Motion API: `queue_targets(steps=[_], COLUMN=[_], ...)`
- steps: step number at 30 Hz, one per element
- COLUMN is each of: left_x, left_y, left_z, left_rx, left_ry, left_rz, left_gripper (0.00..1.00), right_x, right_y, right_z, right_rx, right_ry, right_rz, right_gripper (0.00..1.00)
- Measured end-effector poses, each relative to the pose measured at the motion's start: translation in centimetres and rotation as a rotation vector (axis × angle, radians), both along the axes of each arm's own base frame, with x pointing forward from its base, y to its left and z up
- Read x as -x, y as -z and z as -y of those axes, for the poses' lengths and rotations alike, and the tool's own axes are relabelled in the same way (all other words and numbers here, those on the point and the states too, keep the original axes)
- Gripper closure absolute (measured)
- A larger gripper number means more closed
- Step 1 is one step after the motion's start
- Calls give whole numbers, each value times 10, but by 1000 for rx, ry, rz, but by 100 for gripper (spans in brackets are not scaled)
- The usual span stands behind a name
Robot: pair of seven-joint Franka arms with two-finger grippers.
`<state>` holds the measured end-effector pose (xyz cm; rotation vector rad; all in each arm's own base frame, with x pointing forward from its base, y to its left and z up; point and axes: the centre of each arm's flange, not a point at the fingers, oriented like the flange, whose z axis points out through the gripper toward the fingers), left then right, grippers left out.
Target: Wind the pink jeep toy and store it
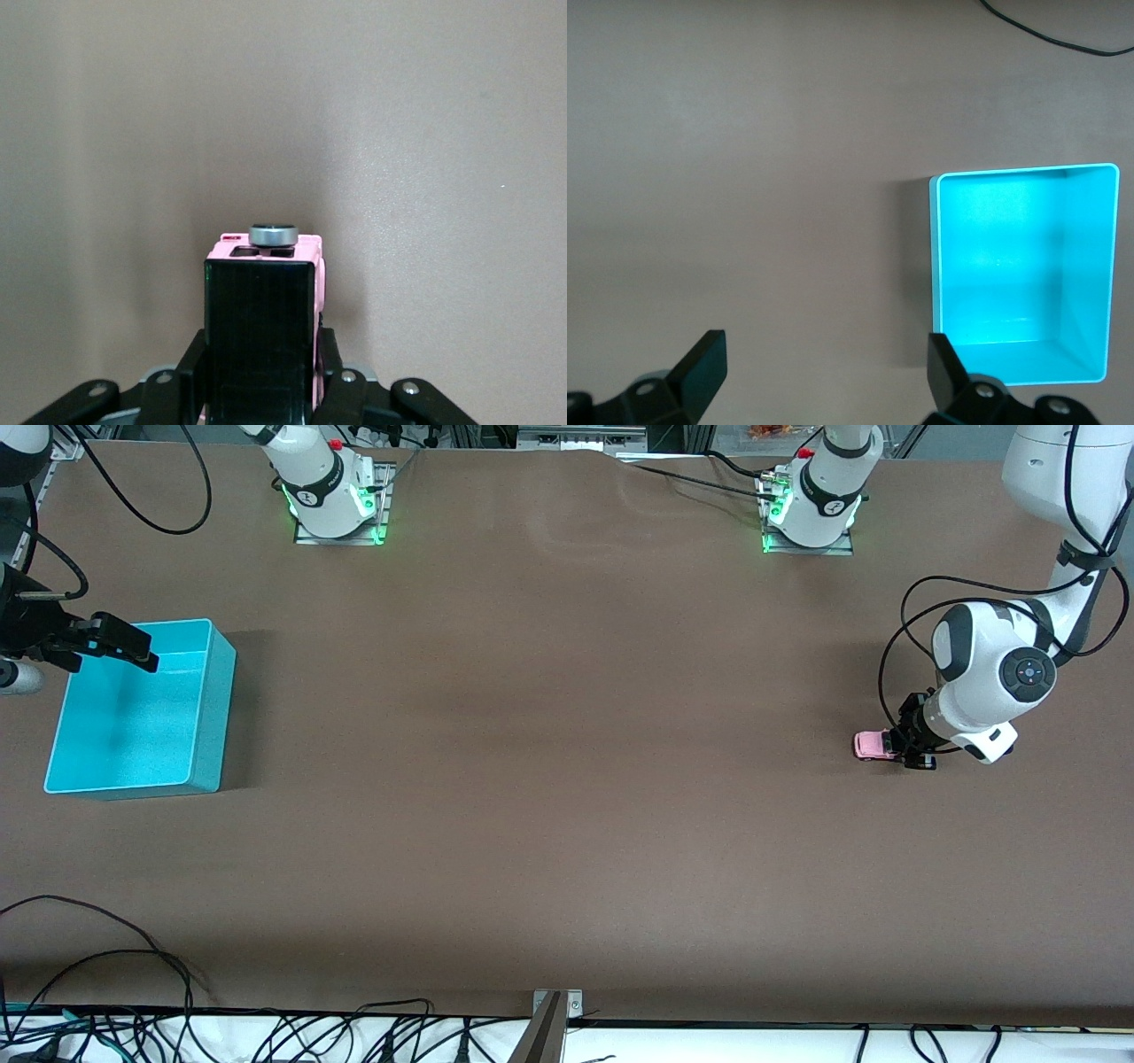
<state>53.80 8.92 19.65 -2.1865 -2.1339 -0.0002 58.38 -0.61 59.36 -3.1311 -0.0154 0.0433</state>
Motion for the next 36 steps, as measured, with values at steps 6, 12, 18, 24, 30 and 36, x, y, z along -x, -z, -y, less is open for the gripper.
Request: queue_targets(steps=[6,12,18,24,30,36], left_x=[0,-5,-14,-29,-30,-26], left_y=[0,-3,-10,-23,-26,-19], left_z=[1,0,9,55,108,145], left_rx=[1,-1,2,18,42,61], left_ry=[5,5,18,15,6,-3], left_rz=[0,6,7,-2,-5,-21], left_gripper=[49,49,49,49,49,49], right_x=[0,0,0,0,0,0], right_y=[0,1,1,1,1,1], right_z=[0,0,-1,-2,-2,-3], right_rx=[0,0,0,0,0,0], right_ry=[0,0,-1,-3,-4,-5], right_rz=[0,-1,-1,-2,-2,-2], right_gripper=[0,0,0,0,0,0])
